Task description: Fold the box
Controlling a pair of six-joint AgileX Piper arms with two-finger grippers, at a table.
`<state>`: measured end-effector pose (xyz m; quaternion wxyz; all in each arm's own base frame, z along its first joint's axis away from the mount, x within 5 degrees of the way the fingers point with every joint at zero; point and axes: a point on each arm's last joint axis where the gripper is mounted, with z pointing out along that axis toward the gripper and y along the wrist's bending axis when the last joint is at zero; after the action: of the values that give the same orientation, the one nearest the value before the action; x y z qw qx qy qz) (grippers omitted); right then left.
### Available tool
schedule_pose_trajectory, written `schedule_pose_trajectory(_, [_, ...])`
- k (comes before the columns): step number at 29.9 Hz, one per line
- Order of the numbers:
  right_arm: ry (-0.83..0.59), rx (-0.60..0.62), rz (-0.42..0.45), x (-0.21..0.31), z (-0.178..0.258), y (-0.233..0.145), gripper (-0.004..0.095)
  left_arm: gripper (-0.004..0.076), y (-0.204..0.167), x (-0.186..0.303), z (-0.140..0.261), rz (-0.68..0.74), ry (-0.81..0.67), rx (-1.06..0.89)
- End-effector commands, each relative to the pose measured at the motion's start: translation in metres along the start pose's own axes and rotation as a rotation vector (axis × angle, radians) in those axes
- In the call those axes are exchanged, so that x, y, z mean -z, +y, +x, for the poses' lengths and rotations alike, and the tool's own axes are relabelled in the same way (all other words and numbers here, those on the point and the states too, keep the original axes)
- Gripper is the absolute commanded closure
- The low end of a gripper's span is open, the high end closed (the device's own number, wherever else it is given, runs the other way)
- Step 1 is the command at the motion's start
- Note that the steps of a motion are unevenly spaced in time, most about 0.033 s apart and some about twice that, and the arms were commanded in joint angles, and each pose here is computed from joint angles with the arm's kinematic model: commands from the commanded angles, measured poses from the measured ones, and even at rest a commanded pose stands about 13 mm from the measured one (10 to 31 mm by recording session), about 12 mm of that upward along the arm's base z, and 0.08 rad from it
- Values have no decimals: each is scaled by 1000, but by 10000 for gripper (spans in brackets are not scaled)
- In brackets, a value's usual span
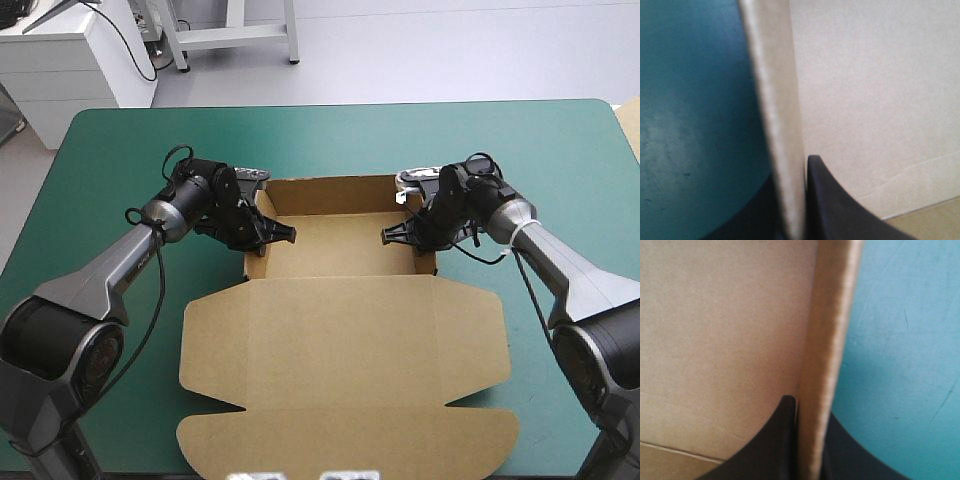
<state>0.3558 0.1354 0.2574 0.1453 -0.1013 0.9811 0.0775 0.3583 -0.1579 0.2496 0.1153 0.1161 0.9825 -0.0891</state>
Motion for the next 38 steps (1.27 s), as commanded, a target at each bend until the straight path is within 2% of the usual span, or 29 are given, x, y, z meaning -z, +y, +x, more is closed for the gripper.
schedule_pose_trajectory(1, [-76,69,8,19,-6,1,875,729,-1,5,-12,-10,-126,-82])
schedule_pose_trajectory(4, [-79,42,39,20,-7,-2,739,682,-1,5,-12,-14,-126,-84])
schedule_pose_trajectory(6, [-82,32,57,20,-7,-3,627,602,0,6,-12,-26,-124,-92])
schedule_pose_trajectory(8, [-82,32,78,20,-7,-5,527,486,1,7,-12,-42,-127,-103])
schedule_pose_trajectory(12, [-82,48,105,22,-8,-7,449,248,1,10,-13,-41,-134,-104])
schedule_pose_trajectory(14, [-87,66,135,25,-9,-10,449,184,0,14,-15,-36,-142,-102])
schedule_pose_trajectory(25, [-145,55,155,62,-27,-6,449,173,-6,52,-25,-40,-114,-114])
schedule_pose_trajectory(30, [-131,66,197,69,-27,-9,449,174,-6,57,-23,-43,-84,-115])
schedule_pose_trajectory(38, [-138,55,168,72,-29,-7,450,174,-11,60,-23,-3,-84,-120])
